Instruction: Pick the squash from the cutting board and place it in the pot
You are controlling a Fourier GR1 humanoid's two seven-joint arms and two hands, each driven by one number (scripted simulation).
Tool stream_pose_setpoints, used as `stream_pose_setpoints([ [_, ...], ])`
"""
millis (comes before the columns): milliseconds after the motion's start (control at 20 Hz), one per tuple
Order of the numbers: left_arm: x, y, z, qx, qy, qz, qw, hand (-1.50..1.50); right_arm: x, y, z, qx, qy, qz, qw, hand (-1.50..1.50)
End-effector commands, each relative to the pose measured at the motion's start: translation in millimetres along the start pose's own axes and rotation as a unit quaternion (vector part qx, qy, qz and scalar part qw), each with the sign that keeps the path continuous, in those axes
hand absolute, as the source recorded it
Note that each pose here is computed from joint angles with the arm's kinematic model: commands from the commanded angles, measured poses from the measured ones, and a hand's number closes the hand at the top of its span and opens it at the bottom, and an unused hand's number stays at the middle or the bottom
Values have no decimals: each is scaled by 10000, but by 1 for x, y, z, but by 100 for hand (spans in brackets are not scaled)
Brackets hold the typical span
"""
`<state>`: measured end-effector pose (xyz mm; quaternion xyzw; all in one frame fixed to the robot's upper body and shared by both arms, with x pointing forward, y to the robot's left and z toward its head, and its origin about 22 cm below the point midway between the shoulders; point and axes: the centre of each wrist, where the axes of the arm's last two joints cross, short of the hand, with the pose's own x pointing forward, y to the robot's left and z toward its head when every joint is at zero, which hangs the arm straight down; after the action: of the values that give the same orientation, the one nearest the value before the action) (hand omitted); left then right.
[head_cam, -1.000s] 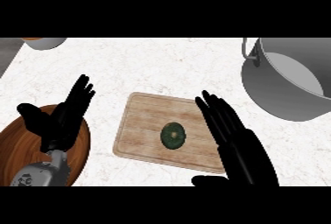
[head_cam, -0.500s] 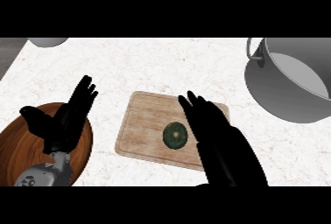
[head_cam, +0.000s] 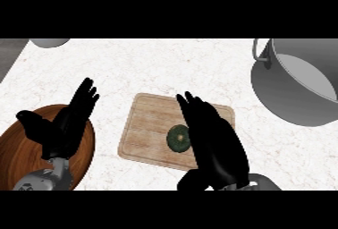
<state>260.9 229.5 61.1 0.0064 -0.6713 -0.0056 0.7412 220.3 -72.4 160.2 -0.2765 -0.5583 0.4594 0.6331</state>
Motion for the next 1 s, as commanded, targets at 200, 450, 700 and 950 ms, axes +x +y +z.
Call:
stream_pose_setpoints([
  [200, 2, 5, -5, 30, -1, -45, 10000, 0, 11, 28, 2, 284, 1049, 575, 9924, -150],
  [450, 3, -7, -7, -16, 59, -35, 10000, 0, 15, 29, -10, 75, 928, 311, 9952, -150],
  [700, -4, -2, 5, 3, -45, -90, 9999, 0, 21, 23, 1, -15, 890, 365, 9954, -150],
  [950, -1, -1, -8, -52, 8, -8, 10000, 0, 24, 48, -19, 48, 1139, 312, 9930, -150],
])
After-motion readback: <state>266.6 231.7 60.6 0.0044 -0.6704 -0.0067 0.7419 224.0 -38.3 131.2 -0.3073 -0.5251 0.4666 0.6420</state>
